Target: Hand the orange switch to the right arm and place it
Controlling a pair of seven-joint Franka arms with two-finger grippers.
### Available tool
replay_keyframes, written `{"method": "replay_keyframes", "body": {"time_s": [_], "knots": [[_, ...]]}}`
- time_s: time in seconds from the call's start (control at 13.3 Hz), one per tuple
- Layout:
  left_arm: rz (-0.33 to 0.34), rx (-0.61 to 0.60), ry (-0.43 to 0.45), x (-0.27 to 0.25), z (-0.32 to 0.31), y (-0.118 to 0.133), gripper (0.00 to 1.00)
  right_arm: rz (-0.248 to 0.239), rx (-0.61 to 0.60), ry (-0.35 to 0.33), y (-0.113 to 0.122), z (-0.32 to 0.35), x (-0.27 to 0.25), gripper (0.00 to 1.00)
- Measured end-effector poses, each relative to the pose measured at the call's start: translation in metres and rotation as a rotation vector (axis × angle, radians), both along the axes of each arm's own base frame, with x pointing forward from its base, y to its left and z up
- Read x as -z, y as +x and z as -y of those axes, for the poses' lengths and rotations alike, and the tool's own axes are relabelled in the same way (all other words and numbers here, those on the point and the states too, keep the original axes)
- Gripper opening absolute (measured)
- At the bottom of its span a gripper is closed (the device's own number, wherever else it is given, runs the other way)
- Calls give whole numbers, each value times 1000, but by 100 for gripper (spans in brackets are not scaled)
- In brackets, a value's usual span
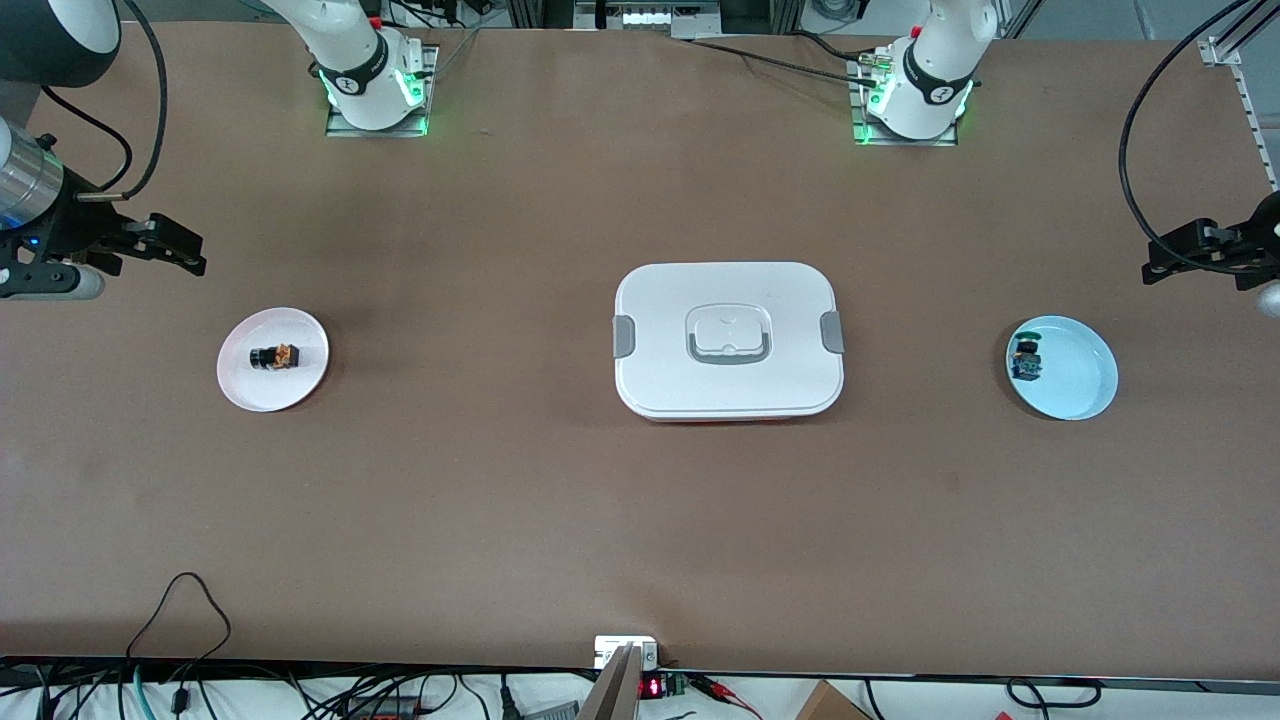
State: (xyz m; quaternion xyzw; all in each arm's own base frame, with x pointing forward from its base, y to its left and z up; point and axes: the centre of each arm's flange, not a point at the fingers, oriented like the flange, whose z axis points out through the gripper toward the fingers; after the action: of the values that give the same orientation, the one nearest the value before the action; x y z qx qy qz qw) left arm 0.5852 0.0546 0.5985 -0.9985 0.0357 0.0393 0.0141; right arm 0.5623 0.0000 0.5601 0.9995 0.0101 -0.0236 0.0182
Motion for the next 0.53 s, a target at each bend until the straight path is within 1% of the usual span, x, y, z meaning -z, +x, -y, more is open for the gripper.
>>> {"method": "replay_keyframes", "body": {"time_s": [0.15,0.3,0.53], "knots": [[0,0,0,0,0,0,100,-19,8,0,-3,4,-8,100],[0,0,0,0,0,0,100,-22,5,1,-6,6,-20,100],[0,0,0,0,0,0,100,-22,-4,1,-6,5,-24,100]]}}
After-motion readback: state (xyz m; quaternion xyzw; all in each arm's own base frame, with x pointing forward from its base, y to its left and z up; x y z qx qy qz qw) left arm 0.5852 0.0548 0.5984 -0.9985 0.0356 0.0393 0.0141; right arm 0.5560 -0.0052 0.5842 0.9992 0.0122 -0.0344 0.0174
